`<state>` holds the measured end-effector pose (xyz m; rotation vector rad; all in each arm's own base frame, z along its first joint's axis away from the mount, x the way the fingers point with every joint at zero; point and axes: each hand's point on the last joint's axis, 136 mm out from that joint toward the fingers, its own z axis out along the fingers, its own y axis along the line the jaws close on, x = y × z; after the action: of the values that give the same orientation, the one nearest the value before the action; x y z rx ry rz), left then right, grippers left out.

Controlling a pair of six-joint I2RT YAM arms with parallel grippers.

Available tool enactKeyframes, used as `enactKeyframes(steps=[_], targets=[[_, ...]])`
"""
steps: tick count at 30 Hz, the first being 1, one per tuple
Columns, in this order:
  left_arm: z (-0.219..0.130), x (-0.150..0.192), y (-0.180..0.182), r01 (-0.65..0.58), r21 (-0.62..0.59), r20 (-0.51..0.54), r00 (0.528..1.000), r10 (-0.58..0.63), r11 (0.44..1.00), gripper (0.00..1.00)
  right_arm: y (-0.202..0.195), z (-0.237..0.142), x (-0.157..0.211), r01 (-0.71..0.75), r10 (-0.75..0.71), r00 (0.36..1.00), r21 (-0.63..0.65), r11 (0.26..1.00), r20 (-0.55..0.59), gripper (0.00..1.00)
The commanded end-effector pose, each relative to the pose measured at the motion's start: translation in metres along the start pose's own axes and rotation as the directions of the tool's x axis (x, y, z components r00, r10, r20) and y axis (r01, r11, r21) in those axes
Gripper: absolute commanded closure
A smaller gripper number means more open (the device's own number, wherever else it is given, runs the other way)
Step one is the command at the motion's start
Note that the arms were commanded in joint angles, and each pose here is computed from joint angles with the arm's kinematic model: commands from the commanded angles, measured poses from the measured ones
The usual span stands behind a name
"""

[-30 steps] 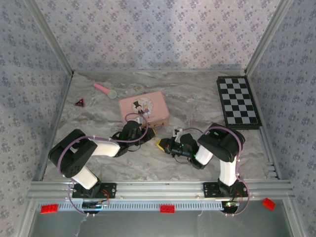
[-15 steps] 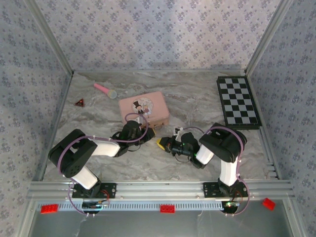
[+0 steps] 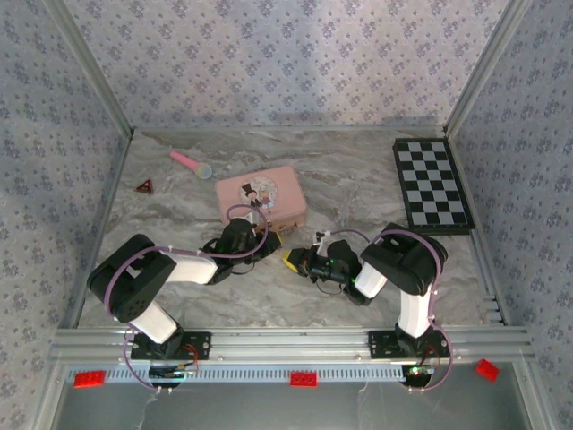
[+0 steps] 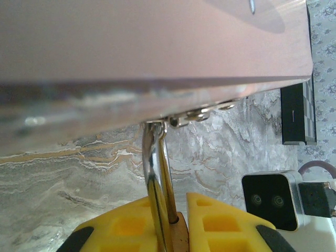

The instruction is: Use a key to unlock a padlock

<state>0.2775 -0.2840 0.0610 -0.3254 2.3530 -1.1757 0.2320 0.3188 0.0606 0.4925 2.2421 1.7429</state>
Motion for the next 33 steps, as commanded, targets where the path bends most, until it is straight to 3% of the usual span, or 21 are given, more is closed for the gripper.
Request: enactKeyframes(steps=[1,33], targets=[[0.000,-0.009,-0.036,0.015,0.140,0.004,1.000,-0.016,0.990,0.87,0.014,0.005,0.002,0.008,-0.009,1.000,-0.043,0.999,-0.012,1.00],[-0.004,-0.012,-0.040,0.043,0.182,0.014,0.999,-0.047,0.982,0.89,0.007,0.001,-0.008,0.006,-0.005,1.000,-0.027,1.000,0.018,1.00]])
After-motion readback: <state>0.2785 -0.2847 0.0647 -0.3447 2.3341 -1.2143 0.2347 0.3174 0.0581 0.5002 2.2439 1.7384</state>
